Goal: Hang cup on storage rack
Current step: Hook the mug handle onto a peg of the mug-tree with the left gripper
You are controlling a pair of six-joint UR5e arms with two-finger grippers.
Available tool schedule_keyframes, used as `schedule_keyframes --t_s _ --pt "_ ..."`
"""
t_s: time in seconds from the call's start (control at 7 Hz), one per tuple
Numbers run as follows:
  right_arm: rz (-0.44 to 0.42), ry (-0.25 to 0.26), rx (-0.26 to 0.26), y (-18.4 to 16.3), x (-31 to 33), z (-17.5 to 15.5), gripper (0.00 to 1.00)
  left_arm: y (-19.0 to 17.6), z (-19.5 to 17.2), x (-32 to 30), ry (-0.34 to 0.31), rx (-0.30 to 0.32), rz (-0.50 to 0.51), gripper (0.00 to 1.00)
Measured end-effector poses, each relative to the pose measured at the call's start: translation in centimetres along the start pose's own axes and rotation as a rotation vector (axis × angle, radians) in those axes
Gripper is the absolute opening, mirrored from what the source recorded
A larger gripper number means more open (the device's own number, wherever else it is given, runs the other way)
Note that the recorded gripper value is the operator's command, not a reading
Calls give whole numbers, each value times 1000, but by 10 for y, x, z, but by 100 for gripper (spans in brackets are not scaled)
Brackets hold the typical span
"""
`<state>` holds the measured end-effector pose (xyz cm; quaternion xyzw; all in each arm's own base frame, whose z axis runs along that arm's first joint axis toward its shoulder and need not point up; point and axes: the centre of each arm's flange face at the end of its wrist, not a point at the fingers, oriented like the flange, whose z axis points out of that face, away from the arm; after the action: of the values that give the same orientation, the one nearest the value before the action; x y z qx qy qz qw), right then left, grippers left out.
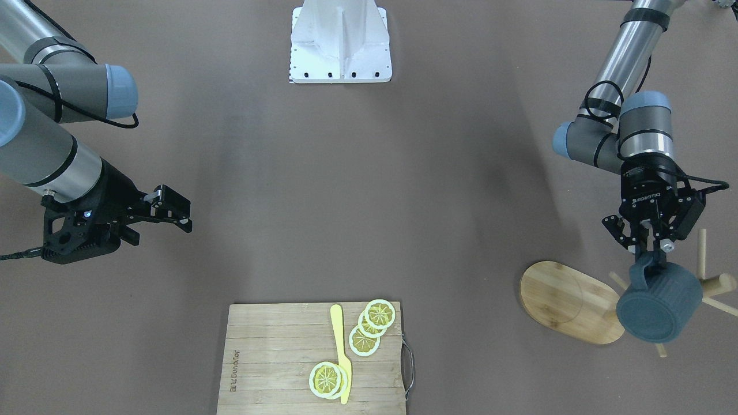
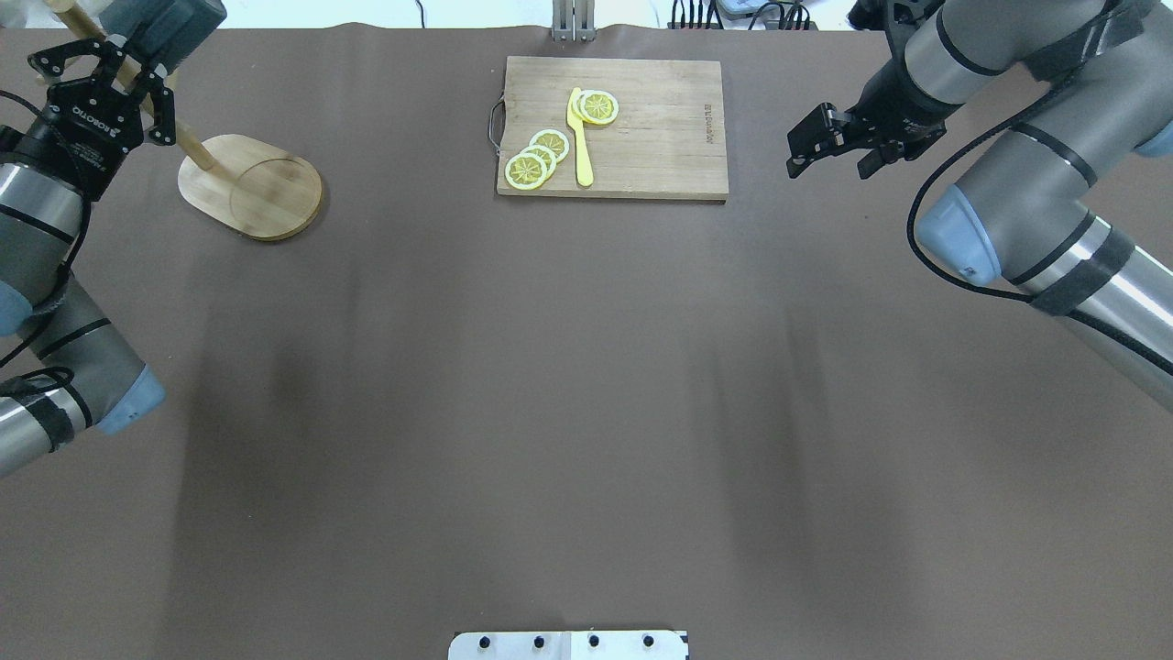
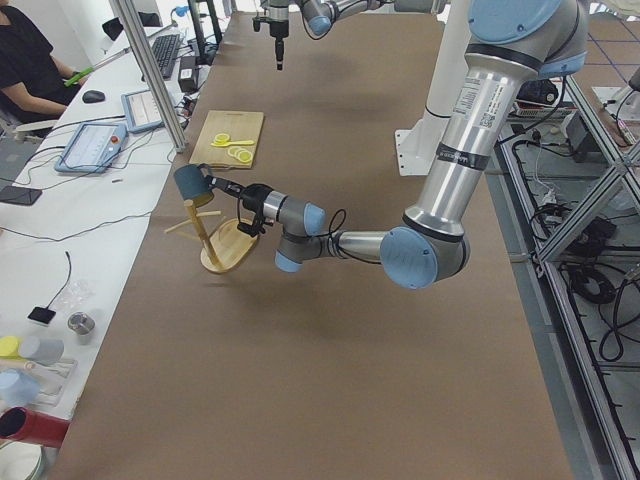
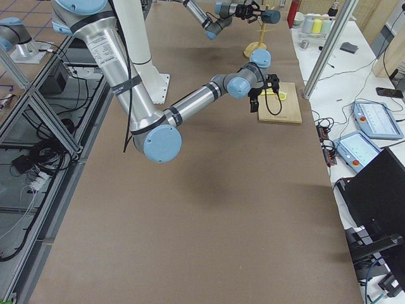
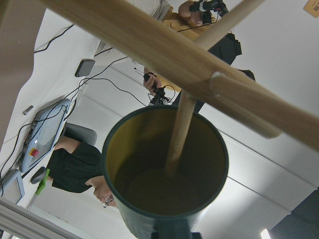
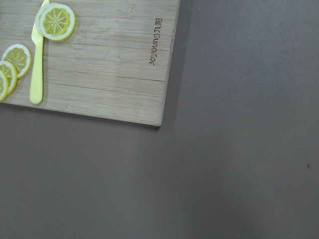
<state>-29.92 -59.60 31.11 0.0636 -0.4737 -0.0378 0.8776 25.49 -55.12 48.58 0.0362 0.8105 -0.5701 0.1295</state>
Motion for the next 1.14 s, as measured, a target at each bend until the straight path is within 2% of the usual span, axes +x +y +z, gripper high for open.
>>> schedule_keyframes --t_s 0.29,0.43,0.57,1.14 --pt "-1 1 -1 1 -1 1 99 -6 -10 -4 -12 2 0 2" --pt "-1 1 0 1 -1 1 99 -7 -12 -5 -15 2 -3 74" --pt "-2 1 -1 1 -1 1 99 -8 -13 -5 -16 4 -10 98" --pt "-2 2 -1 1 -1 2 99 -8 -16 -3 -16 5 -27 98"
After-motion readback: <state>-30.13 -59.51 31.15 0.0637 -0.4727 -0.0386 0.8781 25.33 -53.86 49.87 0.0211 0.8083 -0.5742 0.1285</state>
